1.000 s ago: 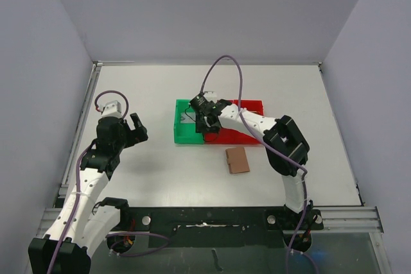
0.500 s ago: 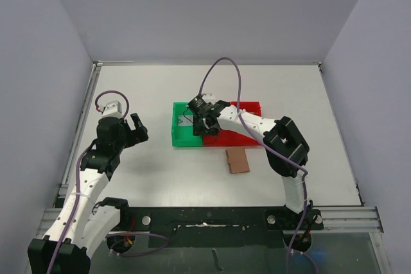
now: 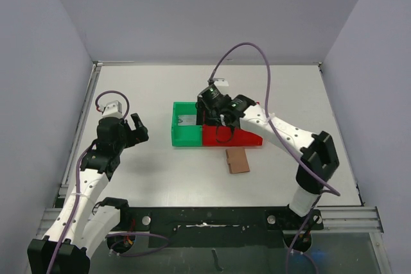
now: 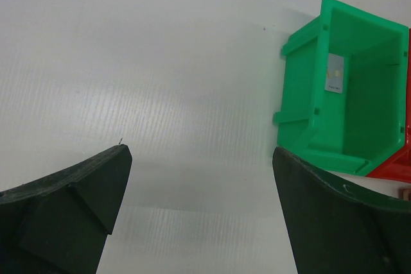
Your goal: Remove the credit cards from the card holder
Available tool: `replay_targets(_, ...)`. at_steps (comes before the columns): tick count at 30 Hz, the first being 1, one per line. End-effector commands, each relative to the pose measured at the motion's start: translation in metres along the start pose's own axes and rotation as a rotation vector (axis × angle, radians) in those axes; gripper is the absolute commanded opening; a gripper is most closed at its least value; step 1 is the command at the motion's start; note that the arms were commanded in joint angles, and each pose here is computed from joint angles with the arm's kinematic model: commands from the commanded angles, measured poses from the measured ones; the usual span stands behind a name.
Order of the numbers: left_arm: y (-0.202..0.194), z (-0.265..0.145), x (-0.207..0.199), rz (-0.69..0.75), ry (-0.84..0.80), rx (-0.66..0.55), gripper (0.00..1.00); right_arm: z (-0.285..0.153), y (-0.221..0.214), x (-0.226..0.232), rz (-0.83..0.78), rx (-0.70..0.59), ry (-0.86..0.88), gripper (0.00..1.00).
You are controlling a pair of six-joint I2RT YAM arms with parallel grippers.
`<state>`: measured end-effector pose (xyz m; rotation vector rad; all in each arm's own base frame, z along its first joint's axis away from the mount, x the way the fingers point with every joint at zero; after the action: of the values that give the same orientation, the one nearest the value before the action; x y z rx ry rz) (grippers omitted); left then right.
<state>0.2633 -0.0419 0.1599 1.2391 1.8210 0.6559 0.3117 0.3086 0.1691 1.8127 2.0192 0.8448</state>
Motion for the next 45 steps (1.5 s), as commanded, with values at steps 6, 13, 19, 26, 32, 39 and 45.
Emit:
replay_targets(6, 0.026, -0.007, -0.010, 0.009, -0.020, -0.090, 0.93, -0.061, -0.039, -0.058, 0.144, -0.097, 0.007, 0.80)
replay_targets(13, 0.023, -0.004, -0.014, 0.014, -0.039, -0.074, 0.93, -0.055, -0.096, -0.088, 0.238, -0.002, -0.023, 0.86)
replay_targets(19, 0.017, -0.003, -0.023, 0.011, -0.082, -0.044, 0.93, -0.036, -0.123, -0.109, 0.249, 0.096, -0.120, 0.82)
replay_targets(26, 0.008, -0.003, -0.026, 0.014, -0.083, -0.024, 0.93, -0.016, -0.129, -0.101, 0.165, 0.202, -0.132, 0.78)
replay_targets(32, 0.002, -0.002, -0.029, 0.030, -0.079, -0.011, 0.93, -0.004, -0.129, -0.103, 0.139, 0.254, -0.234, 0.71)
replay_targets(39, -0.005, 0.004, -0.036, 0.055, -0.104, 0.022, 0.93, 0.016, -0.150, -0.114, 0.090, 0.293, -0.283, 0.57)
replay_targets(45, -0.017, 0.011, -0.040, 0.081, -0.091, 0.115, 0.91, 0.006, -0.171, -0.119, 0.027, 0.292, -0.285, 0.36)
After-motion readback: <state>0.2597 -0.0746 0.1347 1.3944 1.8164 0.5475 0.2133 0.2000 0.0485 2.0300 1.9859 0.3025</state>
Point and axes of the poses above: each gripper's point midway between its finger pads, its own z axis out along the fingers, its own x axis along the line the jaws close on, y = z × x, the point moved 2 cm from there along -z, back along the fingers, and after that the axes turned 3 degrees about -z, right-handed, at the moved point
